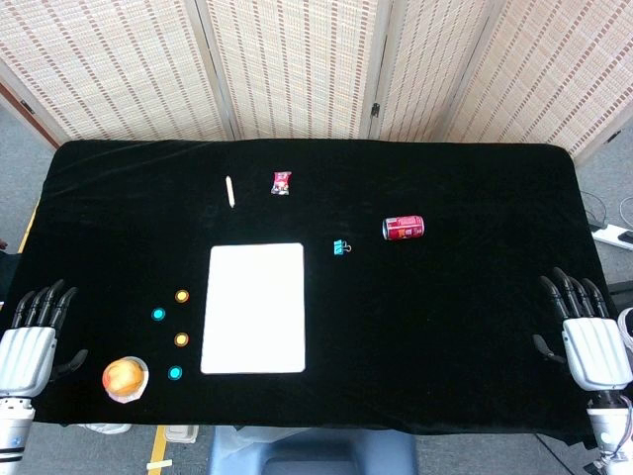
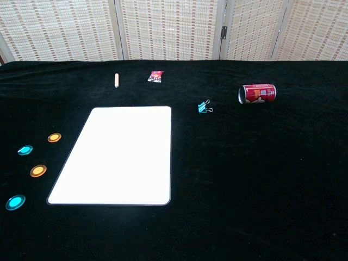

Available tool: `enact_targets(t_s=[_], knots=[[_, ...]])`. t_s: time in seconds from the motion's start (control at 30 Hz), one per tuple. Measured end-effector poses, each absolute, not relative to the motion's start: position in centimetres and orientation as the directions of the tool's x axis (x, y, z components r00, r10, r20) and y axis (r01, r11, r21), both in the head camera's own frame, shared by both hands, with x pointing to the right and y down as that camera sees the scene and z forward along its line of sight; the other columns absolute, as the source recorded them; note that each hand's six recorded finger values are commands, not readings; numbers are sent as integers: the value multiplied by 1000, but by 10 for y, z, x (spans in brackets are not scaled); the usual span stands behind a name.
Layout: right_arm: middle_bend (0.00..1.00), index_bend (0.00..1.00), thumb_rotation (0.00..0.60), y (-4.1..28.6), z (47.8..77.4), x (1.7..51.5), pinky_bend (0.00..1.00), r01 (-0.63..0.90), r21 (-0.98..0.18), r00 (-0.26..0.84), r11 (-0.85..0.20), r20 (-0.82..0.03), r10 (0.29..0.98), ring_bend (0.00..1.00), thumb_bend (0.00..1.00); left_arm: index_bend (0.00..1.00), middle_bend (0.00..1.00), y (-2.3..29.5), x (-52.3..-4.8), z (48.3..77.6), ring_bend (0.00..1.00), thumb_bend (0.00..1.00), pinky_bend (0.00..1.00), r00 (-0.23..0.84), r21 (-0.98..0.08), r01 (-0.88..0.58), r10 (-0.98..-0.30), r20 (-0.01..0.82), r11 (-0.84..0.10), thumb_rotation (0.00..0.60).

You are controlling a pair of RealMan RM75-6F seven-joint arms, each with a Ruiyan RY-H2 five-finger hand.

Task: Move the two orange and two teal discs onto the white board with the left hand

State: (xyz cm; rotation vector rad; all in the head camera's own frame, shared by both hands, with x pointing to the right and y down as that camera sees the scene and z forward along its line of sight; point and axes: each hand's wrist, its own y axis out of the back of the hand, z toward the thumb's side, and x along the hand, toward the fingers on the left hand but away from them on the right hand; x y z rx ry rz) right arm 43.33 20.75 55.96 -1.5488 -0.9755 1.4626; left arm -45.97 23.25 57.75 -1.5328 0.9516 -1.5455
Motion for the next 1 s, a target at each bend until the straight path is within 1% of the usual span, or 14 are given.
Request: enact_targets(t_s=[0.33,0.43,0.5,0.57,0.73,0.83,1.0], knots=[[28,0,600,207,557,434,36,23,-917,44,-398,-396,917,73,338,105,28,231,-456,582,0,250,0,9,-893,-1,-893,449,-449,600],[27,0,600,206,556,435,36,26,-919,40,-392,-391,919,73,338,120,34,229,-455,582,0,250,0,18,-896,-11,-896,444,-445,600],[27,0,600,205,555,436,36,25,-921,39,-389,-388,921,73,338,147,41,224,-453,582,0,252,0,33,-898,-21,-898,440,-440,600],[27,0,600,203,554,436,36,24,-923,41,-385,-384,922,74,338,180,50,217,-449,583,3,257,0,57,-899,-26,-899,435,-436,600],[28,0,600,199,550,435,36,20,-927,49,-375,-373,926,73,338,295,101,194,-435,587,34,326,0,133,-902,-35,-897,422,-430,600],[27,0,600,197,548,436,36,17,-929,47,-370,-369,928,73,338,329,117,178,-425,593,43,341,0,183,-899,-33,-887,425,-437,600],[28,0,600,195,546,435,36,21,-930,53,-366,-365,930,69,338,354,127,156,-407,611,48,344,0,251,-883,-23,-858,449,-469,600]])
